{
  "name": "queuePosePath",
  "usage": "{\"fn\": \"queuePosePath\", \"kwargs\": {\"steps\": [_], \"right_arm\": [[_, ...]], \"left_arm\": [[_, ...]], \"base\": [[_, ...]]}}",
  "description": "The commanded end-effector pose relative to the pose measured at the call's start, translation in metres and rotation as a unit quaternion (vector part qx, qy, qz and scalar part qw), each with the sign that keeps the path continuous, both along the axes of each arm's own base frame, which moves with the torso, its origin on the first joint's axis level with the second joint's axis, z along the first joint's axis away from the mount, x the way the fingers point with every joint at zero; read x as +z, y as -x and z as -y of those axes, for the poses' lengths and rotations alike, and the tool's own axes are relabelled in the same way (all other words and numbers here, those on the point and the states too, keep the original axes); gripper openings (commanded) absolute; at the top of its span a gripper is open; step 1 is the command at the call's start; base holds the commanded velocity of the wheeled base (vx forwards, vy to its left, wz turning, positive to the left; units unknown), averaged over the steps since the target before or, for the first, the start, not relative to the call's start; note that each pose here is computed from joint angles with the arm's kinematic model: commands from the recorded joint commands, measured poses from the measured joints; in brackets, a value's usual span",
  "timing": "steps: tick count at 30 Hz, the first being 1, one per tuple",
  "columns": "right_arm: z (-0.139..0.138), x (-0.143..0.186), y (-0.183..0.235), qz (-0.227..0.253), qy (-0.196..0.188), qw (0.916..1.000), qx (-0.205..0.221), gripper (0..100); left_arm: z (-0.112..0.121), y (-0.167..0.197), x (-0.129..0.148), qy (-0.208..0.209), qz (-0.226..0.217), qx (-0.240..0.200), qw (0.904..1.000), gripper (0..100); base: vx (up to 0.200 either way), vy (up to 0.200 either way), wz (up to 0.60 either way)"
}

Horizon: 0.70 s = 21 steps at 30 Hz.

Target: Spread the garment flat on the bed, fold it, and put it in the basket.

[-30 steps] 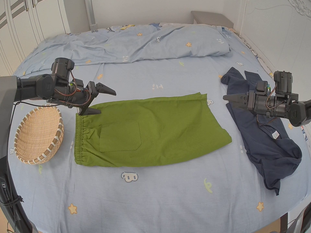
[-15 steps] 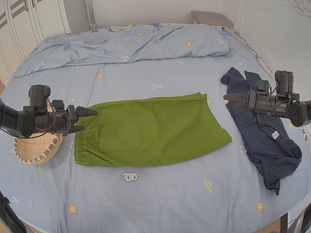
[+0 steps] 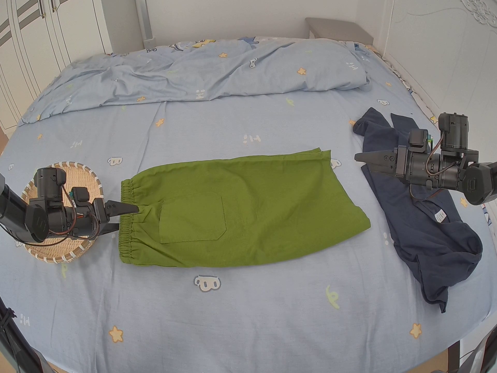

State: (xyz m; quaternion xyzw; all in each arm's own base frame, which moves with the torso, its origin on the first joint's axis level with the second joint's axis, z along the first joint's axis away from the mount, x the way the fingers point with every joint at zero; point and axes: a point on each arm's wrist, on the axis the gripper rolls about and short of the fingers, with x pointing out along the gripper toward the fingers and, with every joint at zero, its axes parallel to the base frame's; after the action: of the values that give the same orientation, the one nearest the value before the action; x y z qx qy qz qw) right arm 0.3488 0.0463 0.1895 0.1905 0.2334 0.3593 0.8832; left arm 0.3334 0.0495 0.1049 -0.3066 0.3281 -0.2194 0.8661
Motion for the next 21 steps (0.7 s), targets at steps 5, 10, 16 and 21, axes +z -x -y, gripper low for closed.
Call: {"fn": "queuePosePath", "kwargs": {"steps": [5,10,16,21], "right_arm": [[0.0,-0.001,-0.001,-0.001,0.0,1.0,0.001,100],[0.0,-0.001,-0.001,-0.001,0.0,1.0,0.001,100],[0.0,-0.001,-0.001,-0.001,0.0,1.0,0.001,100],[0.0,-0.001,-0.001,-0.001,0.0,1.0,0.001,100]], "left_arm": [[0.009,-0.005,-0.018,-0.007,-0.018,-0.017,0.9997,100],[0.016,-0.003,-0.02,-0.036,-0.01,-0.027,0.9989,100],[0.016,-0.001,-0.021,-0.051,-0.006,-0.025,0.9984,100],[0.016,0.0,-0.025,-0.075,0.001,-0.034,0.9966,100]], "base": [[0.0,0.0,0.0],[0.0,0.0,0.0],[0.0,0.0,0.0],[0.0,0.0,0.0]]}}
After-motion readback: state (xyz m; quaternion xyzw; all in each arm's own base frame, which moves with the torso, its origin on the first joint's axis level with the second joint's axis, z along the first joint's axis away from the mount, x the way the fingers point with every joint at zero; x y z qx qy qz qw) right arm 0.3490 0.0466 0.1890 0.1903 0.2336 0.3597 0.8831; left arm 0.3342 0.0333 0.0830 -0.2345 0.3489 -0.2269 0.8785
